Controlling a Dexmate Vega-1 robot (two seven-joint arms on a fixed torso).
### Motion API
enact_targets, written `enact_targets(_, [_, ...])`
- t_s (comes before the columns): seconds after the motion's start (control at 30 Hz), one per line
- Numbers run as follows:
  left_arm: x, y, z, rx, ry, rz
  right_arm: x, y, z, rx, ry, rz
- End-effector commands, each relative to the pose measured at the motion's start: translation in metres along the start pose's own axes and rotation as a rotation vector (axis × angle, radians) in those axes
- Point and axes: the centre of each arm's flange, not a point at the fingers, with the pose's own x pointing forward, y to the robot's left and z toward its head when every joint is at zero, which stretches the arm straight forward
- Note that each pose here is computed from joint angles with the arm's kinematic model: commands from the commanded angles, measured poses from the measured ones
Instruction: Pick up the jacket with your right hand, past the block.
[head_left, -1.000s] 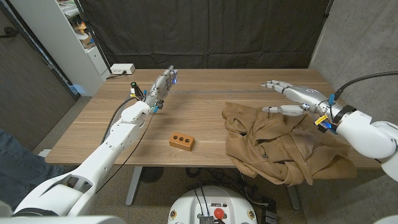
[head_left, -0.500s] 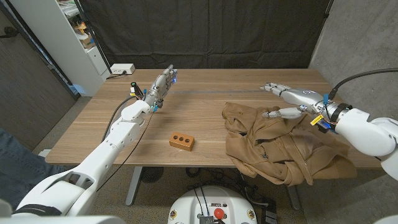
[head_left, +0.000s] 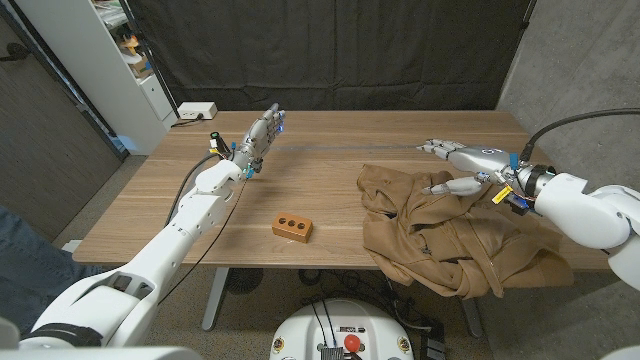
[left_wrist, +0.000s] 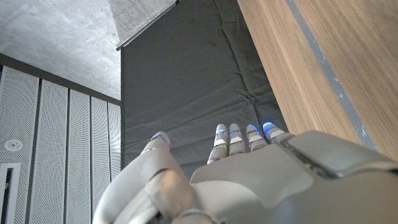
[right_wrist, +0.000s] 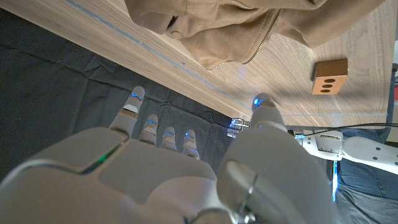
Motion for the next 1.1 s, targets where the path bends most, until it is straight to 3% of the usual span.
enact_targets(0.03, [0.001,0.000,0.002,0.005,-0.002,0.000,-0.003,0.009,0.003,-0.029,0.015,0.052])
enact_targets(0.77, [-0.002,-0.006,-0.001,-0.001,0.003,0.000,-0.005,0.026,0.002,-0.049,0.037,0.169])
enact_targets(1.1, [-0.003,-0.006,-0.001,0.001,0.005,-0.001,-0.008,0.035,0.001,-0.049,0.059,0.188])
